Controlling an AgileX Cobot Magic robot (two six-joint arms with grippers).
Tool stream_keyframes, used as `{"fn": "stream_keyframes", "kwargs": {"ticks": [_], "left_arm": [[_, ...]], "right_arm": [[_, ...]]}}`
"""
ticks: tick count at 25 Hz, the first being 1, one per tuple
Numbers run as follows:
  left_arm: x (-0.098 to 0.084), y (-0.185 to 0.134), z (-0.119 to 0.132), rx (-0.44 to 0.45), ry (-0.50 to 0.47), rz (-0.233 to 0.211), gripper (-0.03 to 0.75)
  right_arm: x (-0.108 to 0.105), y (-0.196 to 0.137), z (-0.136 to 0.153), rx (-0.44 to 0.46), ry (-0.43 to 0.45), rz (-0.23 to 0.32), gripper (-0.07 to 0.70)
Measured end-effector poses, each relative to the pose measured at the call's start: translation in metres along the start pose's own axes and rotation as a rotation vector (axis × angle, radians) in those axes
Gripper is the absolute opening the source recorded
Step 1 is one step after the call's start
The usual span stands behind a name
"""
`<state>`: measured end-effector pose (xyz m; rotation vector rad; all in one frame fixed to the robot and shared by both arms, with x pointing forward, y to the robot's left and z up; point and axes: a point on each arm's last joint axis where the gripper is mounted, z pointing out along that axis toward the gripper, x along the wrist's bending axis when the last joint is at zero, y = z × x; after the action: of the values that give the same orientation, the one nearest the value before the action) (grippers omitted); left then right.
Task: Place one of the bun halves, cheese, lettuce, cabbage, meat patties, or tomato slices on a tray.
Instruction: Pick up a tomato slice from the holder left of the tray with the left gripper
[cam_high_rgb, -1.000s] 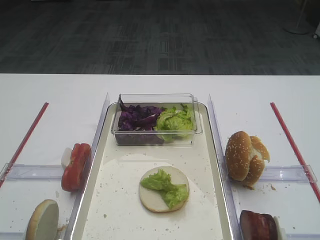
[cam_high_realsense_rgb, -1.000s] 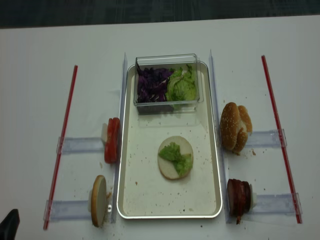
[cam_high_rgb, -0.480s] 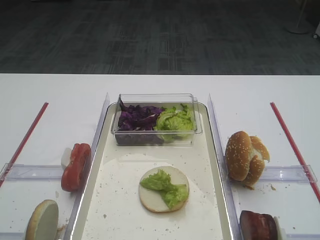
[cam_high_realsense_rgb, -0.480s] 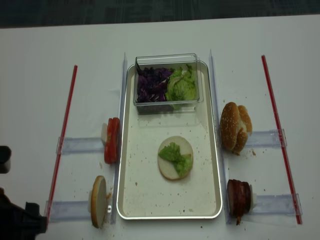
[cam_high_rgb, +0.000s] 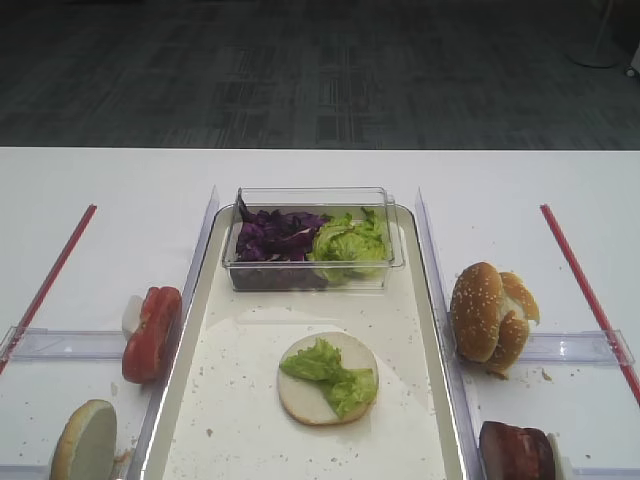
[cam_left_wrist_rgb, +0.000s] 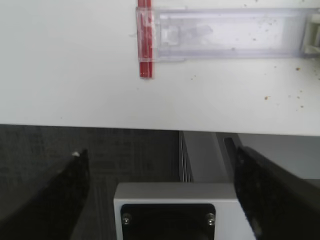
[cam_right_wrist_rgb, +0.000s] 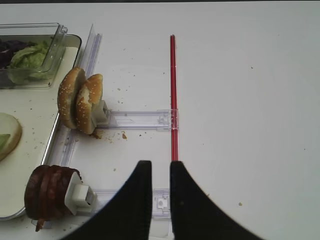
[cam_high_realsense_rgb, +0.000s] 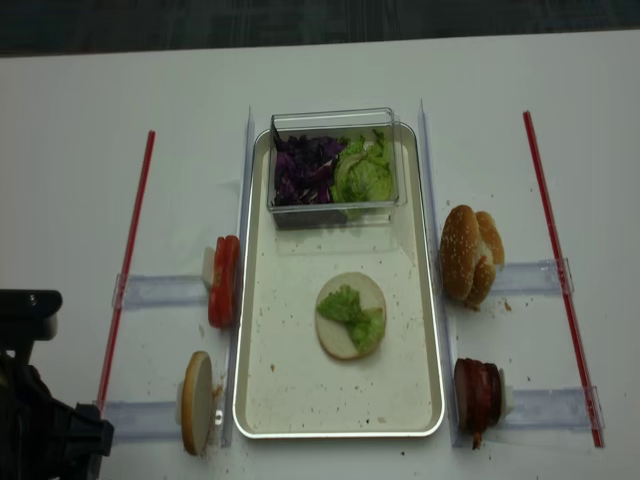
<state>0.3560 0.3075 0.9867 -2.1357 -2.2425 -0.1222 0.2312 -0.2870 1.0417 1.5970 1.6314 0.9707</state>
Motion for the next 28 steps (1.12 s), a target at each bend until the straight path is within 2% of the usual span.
{"fn": "stream_keyframes", "kwargs": {"ticks": [5, 10, 20, 28], "left_arm": [[0.000, 0.006, 0.000, -0.032, -0.002, -0.003, 0.545], [-0.001, 0.033, -0.002, -0.032, 0.008, -0.009, 0.545], [-0.005, 0.123, 0.005, 0.020, 0.032, 0.006, 0.545], [-0.010, 0.179, 0.004, -0.015, 0.019, 0.003, 0.545]], "right_arm": [[0.000, 0.000, 0.000, 0.000, 0.000, 0.000, 0.115], [0.000, 0.000, 0.000, 0.000, 0.000, 0.000, 0.073], [0.000, 0.000, 0.000, 0.000, 0.000, -0.004, 0.038], [0.000, 0.000, 0.000, 0.000, 0.000, -0.005, 0.038]]}}
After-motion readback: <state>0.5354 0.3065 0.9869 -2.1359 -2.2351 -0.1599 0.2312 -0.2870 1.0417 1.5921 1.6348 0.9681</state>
